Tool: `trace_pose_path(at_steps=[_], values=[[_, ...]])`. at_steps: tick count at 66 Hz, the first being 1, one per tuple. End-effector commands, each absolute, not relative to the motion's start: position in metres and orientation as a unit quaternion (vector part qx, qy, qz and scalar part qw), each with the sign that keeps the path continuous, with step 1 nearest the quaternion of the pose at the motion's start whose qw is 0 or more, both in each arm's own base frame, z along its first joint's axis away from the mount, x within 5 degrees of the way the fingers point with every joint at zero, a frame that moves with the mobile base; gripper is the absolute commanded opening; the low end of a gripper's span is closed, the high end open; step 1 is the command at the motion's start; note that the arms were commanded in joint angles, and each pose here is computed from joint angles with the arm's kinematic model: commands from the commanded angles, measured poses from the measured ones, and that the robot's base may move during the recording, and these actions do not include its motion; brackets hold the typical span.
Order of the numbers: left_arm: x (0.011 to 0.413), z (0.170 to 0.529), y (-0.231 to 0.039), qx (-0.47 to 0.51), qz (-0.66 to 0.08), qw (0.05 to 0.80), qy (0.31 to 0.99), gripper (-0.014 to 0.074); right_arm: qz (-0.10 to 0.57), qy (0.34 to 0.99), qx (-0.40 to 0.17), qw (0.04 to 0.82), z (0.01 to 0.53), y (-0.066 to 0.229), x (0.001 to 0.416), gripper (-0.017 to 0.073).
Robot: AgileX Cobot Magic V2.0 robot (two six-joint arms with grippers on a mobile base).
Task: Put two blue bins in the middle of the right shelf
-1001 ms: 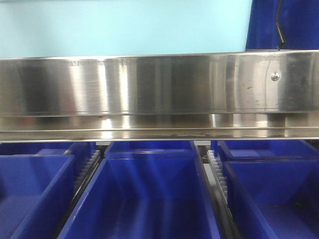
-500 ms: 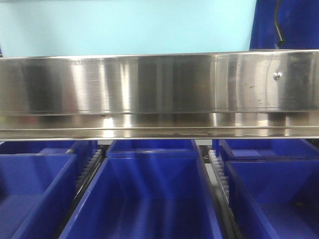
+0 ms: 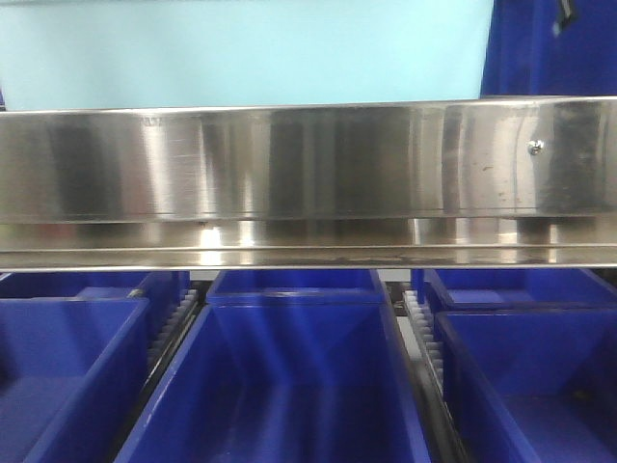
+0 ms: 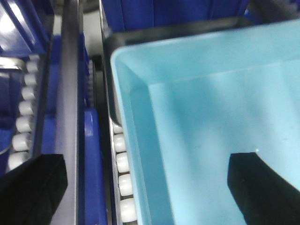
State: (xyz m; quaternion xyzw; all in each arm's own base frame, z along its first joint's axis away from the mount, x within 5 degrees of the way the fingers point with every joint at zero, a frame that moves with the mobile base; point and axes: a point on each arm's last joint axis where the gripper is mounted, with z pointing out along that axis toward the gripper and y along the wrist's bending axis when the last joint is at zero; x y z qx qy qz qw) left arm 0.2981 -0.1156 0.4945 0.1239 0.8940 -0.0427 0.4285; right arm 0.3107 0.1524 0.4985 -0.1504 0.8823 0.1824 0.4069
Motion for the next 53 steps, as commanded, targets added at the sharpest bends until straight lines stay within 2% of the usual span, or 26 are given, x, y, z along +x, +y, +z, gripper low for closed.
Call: trace_pose_path(at_steps=[1, 13, 20, 30, 40, 53], values=[[0.283, 0.503, -0.107, 0.121, -0.041, 0.442, 0.888, 0.0602, 0.174, 0.879, -0.141, 0.421, 0.504, 0.146, 0.304, 0.0433], [0.279, 0.475, -0.089, 0.103, -0.026, 0.394, 0.913, 0.0538, 0.152, 0.904, -0.134, 0.377, 0.478, 0.143, 0.302, 0.0433], [0.276, 0.455, -0.085, 0.098, -0.035, 0.36, 0.927, 0.0535, 0.146, 0.917, -0.131, 0.348, 0.462, 0.141, 0.297, 0.0433], [0.277, 0.431, -0.092, 0.099, -0.077, 0.351, 0.928, 0.0535, 0.137, 0.93, -0.131, 0.316, 0.443, 0.138, 0.291, 0.0433], [0.286, 0.409, -0.096, 0.099, -0.08, 0.353, 0.927, 0.0535, 0.131, 0.937, -0.129, 0.296, 0.423, 0.14, 0.294, 0.0433], [0.294, 0.397, -0.1, 0.096, -0.091, 0.367, 0.921, 0.0535, 0.138, 0.943, -0.097, 0.288, 0.395, 0.143, 0.302, 0.0433]])
